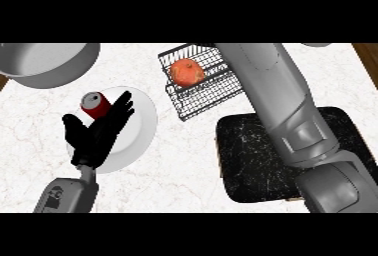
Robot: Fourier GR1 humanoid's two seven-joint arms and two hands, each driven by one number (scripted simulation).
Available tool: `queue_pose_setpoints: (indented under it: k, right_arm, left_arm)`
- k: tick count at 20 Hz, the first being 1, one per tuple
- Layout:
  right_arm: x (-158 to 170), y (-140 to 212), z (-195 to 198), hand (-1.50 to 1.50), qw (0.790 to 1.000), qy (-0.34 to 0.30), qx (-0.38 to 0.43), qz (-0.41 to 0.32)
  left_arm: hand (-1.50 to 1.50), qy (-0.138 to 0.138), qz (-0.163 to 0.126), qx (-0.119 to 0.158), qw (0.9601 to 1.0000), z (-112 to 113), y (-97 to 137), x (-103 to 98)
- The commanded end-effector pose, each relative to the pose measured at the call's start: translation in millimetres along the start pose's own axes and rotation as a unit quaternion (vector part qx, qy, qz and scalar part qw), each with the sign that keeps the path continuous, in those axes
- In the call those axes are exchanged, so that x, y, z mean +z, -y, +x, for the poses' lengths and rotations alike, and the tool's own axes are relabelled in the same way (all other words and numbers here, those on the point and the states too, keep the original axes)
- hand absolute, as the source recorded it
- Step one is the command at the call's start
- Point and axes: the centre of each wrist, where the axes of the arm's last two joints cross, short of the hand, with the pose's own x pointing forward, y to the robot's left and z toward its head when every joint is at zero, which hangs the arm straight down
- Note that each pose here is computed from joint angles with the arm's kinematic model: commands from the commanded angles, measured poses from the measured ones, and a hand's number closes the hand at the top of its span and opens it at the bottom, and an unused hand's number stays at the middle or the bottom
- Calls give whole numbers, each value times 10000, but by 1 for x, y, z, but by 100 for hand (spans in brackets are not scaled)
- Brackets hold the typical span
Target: Pick the squash from the tray and place it in the tiered basket
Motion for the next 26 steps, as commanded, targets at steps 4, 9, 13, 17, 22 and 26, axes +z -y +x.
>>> queue_pose_setpoints:
  k: [4, 9, 13, 17, 22, 26]
  right_arm:
    - [-8, 61, -18, -150, 9906, -754, -397, -1068]
    - [7, 159, -49, -150, 9903, -874, -97, -1076]
    - [30, 229, -64, -150, 9945, -841, -98, -619]
    - [61, 300, -65, -150, 9957, -890, 206, -127]
    - [106, 376, -66, -150, 9968, -780, 180, -46]
    - [159, 432, -79, -150, 9959, -881, 164, -95]
  left_arm:
    - [0, -2, 148, 3, 9999, -5, -12, 3]
    - [0, -91, 310, 144, 9994, -6, -13, 5]
    - [0, -78, 287, 85, 9995, -14, -1, 11]
    - [0, -23, 270, 113, 9996, -7, -7, 11]
    - [0, 9, 237, 62, 9997, 0, -15, 9]
    - [0, 19, 251, 167, 9995, -6, 4, 7]
